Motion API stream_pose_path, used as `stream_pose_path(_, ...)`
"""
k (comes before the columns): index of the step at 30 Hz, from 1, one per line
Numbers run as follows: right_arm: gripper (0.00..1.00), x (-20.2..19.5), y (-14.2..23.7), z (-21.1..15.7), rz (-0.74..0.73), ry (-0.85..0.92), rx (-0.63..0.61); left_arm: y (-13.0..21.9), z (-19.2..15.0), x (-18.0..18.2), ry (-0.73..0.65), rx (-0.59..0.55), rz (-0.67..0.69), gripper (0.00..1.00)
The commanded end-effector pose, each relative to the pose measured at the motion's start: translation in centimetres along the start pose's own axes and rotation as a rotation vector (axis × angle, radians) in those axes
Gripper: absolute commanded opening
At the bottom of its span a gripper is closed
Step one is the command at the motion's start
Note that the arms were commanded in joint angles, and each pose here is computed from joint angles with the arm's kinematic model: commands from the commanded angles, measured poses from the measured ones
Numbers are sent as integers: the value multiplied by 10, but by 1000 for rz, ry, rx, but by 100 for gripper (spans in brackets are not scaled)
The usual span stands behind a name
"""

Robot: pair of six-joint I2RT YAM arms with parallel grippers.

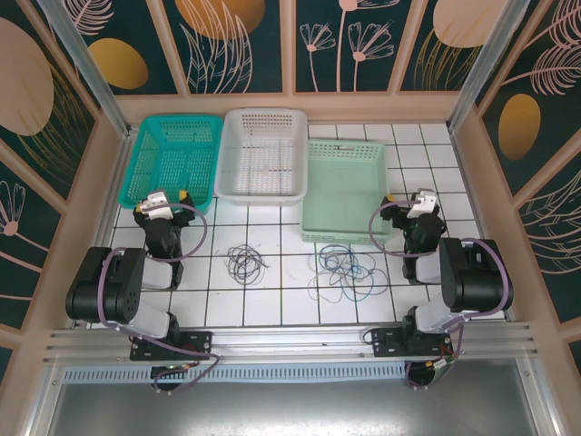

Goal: Untangle the cables

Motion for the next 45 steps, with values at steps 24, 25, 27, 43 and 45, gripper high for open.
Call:
stream_pose_path(24, 99, -1, -4, 6, 16, 9, -24, -1, 1, 2, 16, -12, 11, 99)
stream_pose_path(25, 99, -1, -4, 6, 15, 8, -24, -1, 2, 2, 17, -14, 9, 99)
stream_pose_path(27, 98, 0, -4, 6, 18, 9, -26, 0, 2, 2, 17, -15, 8, 99)
stream_pose_path(43, 78, -3, -22, 77, 110, -191, 245, 10, 72, -13, 267, 76, 115, 99)
stream_pose_path(45, 77, 1, -25, 83, 133, -211, 281, 8, 81, -21, 259, 111, 74, 98)
Point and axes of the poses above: each hand's point on the last joint's axis, 136 mm out from that joint toward the fingers, its own y axis back along the fingers, its own x axis along the line the jaws close on, z = x × y, the point moved 9 cm from there along y, back along the fingers, and after that the axes turned 12 degrees about y, right-handed, at the moved point
